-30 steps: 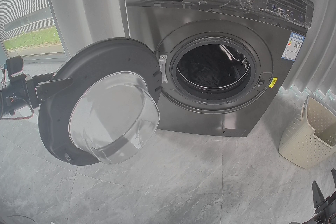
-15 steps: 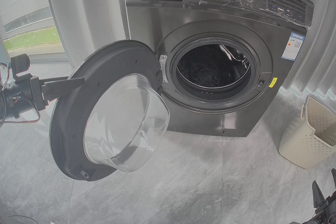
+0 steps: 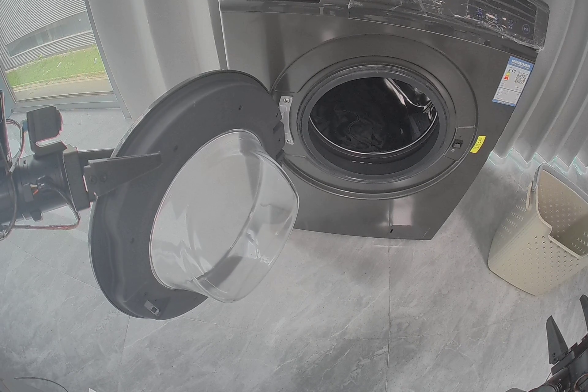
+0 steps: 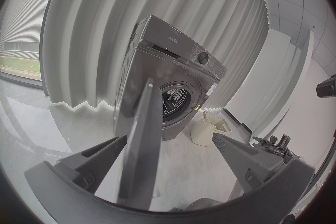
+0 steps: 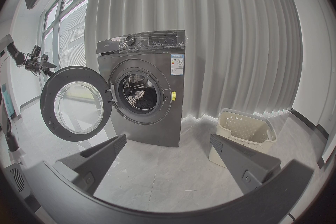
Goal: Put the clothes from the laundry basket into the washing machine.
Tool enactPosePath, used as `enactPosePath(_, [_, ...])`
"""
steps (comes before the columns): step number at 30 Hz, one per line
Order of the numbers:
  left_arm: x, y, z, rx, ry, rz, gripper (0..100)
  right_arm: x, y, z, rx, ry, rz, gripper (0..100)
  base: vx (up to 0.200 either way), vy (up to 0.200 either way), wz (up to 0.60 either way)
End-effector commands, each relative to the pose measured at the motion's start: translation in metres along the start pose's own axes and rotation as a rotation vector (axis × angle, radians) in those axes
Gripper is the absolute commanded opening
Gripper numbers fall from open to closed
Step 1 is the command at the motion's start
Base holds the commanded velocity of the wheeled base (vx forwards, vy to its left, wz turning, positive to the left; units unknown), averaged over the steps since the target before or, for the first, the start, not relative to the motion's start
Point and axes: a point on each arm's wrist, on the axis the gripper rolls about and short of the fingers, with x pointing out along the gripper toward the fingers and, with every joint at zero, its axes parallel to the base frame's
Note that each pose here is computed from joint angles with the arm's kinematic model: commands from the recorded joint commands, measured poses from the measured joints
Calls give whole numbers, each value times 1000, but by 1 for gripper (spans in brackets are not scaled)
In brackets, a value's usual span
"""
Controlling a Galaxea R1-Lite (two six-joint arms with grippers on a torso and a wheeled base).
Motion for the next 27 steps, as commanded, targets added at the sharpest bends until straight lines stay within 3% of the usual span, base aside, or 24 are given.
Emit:
enactPosePath(1, [3,-8,0,4,5,-37,100,1,0,-5,-1,19,1,100,0,0,0])
enactPosePath(7, [8,-16,-3,19,16,-48,100,1,0,-5,-1,19,1,100,0,0,0])
enactPosePath(13, [10,-17,-8,13,31,-35,100,1,0,-5,-1,19,1,100,0,0,0])
enactPosePath(19, [15,-14,-24,-14,84,-19,100,1,0,-5,-1,19,1,100,0,0,0])
enactPosePath(27, [24,-23,-28,-7,110,-54,100,1,0,-5,-1,19,1,100,0,0,0])
